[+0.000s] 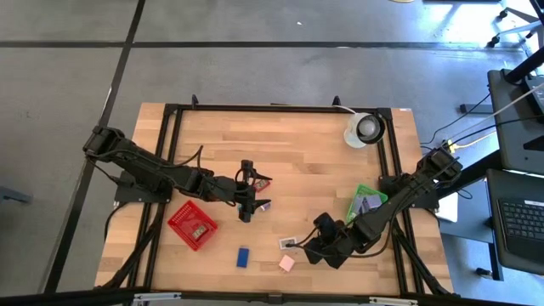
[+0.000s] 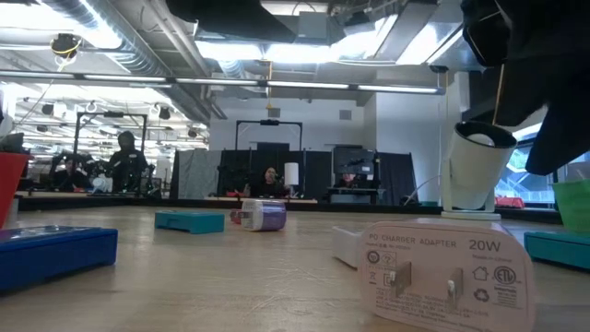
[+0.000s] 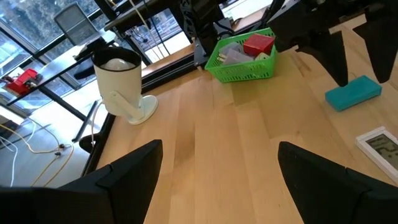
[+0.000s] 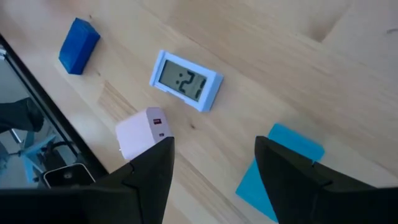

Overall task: Pick & Place Office items
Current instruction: Put the red digital clock into the red bin

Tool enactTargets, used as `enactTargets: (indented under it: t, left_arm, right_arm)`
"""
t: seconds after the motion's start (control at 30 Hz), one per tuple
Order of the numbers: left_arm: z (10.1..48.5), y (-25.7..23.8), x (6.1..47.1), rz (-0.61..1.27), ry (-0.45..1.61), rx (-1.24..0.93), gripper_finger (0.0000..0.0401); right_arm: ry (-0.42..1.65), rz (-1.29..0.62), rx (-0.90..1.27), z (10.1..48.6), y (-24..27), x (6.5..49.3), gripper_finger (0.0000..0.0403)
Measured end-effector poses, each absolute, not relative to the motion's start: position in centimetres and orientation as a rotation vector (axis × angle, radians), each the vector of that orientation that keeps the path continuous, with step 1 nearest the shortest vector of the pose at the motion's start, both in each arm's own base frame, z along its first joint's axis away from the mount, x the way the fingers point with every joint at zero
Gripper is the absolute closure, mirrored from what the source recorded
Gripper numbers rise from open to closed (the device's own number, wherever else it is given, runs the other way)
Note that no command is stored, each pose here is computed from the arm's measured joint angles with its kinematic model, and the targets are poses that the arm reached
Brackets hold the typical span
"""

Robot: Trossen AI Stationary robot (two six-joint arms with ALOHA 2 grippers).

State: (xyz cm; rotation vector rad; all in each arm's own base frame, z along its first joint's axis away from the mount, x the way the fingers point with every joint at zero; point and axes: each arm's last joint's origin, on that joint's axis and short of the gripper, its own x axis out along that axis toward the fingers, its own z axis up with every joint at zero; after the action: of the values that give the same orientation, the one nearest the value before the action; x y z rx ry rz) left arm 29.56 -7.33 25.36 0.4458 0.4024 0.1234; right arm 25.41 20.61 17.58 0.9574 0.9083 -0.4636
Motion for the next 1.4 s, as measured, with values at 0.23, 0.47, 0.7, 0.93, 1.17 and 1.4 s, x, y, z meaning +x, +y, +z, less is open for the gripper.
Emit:
enactTargets:
  t: [0.23,0.47,0.7,0.93,1.17,1.4]
  left_arm:
    - [25.4,-7.3,29.6,0.123,0.402,0.446,0.0086]
    - [25.4,-7.2,29.6,0.154,0.405,0.451,0.0086]
    - [25.4,-7.3,29.5,0.148,0.404,0.45,0.0086]
    - [25.4,-7.4,29.6,0.143,0.376,0.211,0.0085]
    - [25.7,-7.3,29.7,0.219,0.324,-0.048,0.0085]
    - [25.8,-7.1,29.7,0.312,0.276,-0.268,0.0085]
  right_arm:
    - [0.889,-0.474,0.958,17.6,20.6,25.4,0.0176]
    - [0.885,-0.485,0.977,17.6,20.6,25.4,0.0176]
    - [0.816,-0.514,0.957,17.7,20.3,25.6,0.0176]
    - [0.805,-0.53,0.965,17.7,19.8,26.0,0.0176]
    - [0.791,-0.553,0.975,17.7,19.2,26.4,0.0176]
    - [0.775,-0.584,0.972,17.7,17.9,27.4,0.0176]
